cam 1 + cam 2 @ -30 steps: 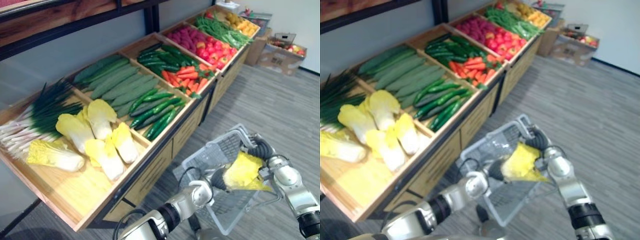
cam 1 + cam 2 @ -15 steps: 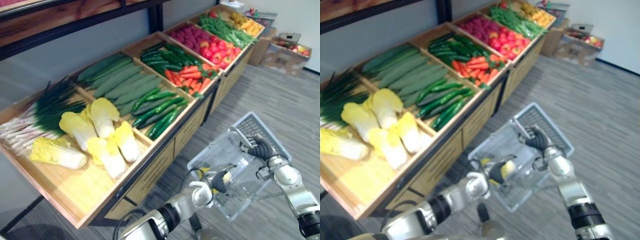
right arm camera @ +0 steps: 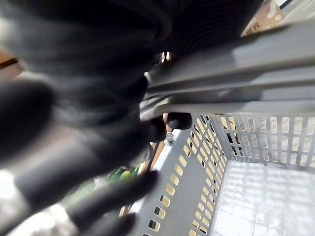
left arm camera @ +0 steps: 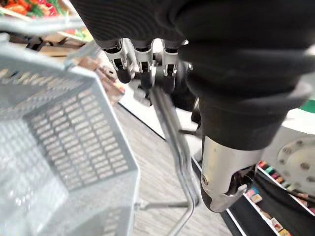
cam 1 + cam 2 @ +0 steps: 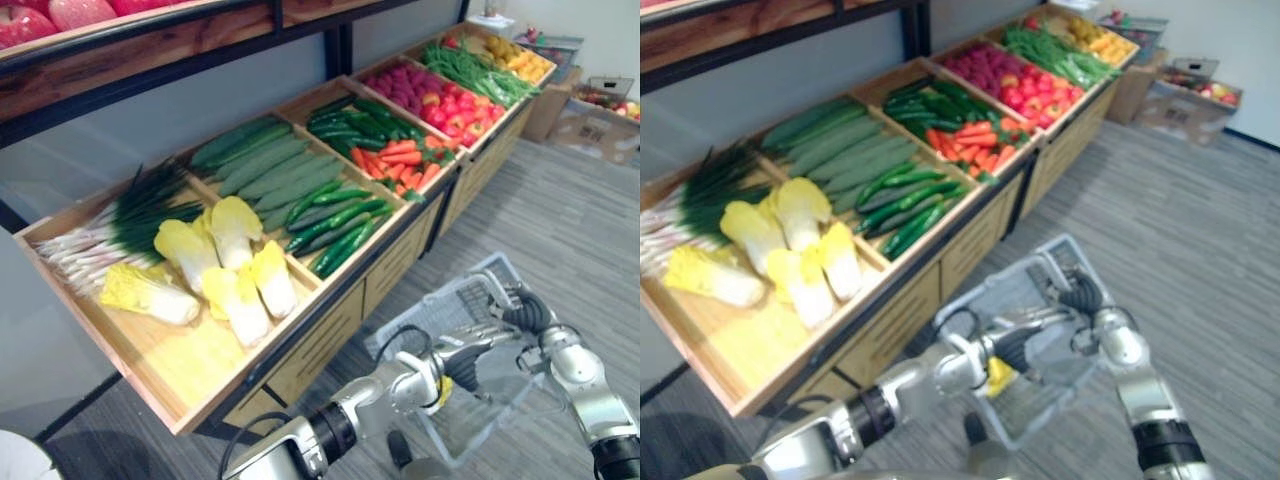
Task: Pick vegetable in the basket
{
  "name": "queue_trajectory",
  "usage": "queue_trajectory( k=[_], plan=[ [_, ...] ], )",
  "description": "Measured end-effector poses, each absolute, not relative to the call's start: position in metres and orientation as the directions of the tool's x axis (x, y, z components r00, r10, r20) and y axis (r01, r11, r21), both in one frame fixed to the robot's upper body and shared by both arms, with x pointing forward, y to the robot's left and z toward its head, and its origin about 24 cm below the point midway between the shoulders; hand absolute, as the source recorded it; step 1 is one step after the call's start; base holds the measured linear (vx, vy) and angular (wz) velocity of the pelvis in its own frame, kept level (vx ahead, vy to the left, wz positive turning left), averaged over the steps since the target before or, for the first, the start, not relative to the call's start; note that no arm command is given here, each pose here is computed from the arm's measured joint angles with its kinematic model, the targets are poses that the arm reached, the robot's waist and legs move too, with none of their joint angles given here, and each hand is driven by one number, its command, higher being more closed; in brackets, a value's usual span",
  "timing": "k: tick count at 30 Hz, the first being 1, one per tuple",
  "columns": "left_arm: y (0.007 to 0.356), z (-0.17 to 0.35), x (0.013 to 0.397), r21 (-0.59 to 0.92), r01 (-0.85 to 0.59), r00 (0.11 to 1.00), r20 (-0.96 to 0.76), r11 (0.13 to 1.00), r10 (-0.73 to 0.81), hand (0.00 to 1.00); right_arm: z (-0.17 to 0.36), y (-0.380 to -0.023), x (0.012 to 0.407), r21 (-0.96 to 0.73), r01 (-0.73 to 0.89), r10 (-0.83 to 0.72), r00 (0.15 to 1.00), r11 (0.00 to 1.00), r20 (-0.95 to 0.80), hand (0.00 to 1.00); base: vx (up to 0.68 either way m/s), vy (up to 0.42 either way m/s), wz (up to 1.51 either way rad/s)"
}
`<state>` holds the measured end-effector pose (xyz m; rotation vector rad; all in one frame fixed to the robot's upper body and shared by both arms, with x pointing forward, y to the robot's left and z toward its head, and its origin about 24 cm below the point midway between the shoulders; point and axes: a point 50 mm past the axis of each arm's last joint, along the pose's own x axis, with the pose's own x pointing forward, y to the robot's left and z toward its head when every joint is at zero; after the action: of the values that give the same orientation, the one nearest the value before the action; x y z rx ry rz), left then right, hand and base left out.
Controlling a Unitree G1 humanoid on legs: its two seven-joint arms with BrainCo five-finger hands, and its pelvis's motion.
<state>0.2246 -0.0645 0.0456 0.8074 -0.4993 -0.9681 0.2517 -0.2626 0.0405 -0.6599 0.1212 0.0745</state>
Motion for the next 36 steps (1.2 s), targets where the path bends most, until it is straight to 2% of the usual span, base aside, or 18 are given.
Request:
queue_trajectory(
  k=[9, 16, 21, 23, 24, 26, 28, 32, 36],
  plan=[
    [-0.06, 0.076, 0.215, 0.792, 0.464, 0.429, 0.19, 0.396, -0.883, 0.0, 0.006, -0.277, 0.235, -0.599, -0.107, -0.069, 0.962, 0.794, -0.263, 1.0, -0.03, -0.066, 0.17],
    [-0.046, 0.091, 0.212, 0.736, 0.435, 0.473, 0.304, 0.519, -0.827, 0.0, -0.028, -0.282, 0.216, -0.57, -0.076, -0.168, 0.917, 0.818, -0.363, 1.0, 0.01, -0.025, 0.13],
    [-0.02, 0.112, 0.216, 0.605, 0.435, 0.544, 0.413, 0.667, -0.73, 0.0, -0.052, -0.29, 0.197, -0.569, -0.034, -0.269, 0.857, 0.822, -0.44, 1.0, 0.03, -0.009, 0.19],
    [0.017, 0.115, 0.223, 0.458, 0.414, 0.664, 0.439, 0.787, -0.605, 0.0, -0.064, -0.296, 0.184, -0.558, 0.001, -0.324, 0.814, 0.83, -0.481, 1.0, 0.03, -0.009, 0.18],
    [0.022, 0.114, 0.224, 0.441, 0.409, 0.679, 0.437, 0.799, -0.589, 0.0, -0.066, -0.297, 0.182, -0.554, 0.007, -0.331, 0.808, 0.832, -0.487, 1.0, 0.02, -0.012, 0.14],
    [0.053, 0.11, 0.228, 0.357, 0.346, 0.767, 0.425, 0.867, -0.481, 0.0, -0.076, -0.303, 0.17, -0.551, 0.034, -0.377, 0.764, 0.834, -0.524, 1.0, 0.01, -0.015, 0.09],
    [0.099, 0.098, 0.225, 0.287, 0.214, 0.871, 0.377, 0.934, -0.315, 0.0, -0.088, -0.307, 0.155, -0.542, 0.073, -0.427, 0.706, 0.837, -0.565, 1.0, 0.0, -0.019, 0.23],
    [0.154, 0.072, 0.211, 0.307, 0.023, 0.96, 0.26, 0.952, -0.107, 0.0, -0.1, -0.312, 0.133, -0.526, 0.111, -0.468, 0.632, 0.844, -0.618, 1.0, -0.01, -0.022, 0.23],
    [0.207, 0.032, 0.192, 0.426, -0.136, 0.99, 0.085, 0.895, 0.11, 0.0, -0.107, -0.319, 0.112, -0.533, 0.152, -0.515, 0.568, 0.832, -0.642, 1.0, -0.02, -0.016, 0.25]
  ],
)
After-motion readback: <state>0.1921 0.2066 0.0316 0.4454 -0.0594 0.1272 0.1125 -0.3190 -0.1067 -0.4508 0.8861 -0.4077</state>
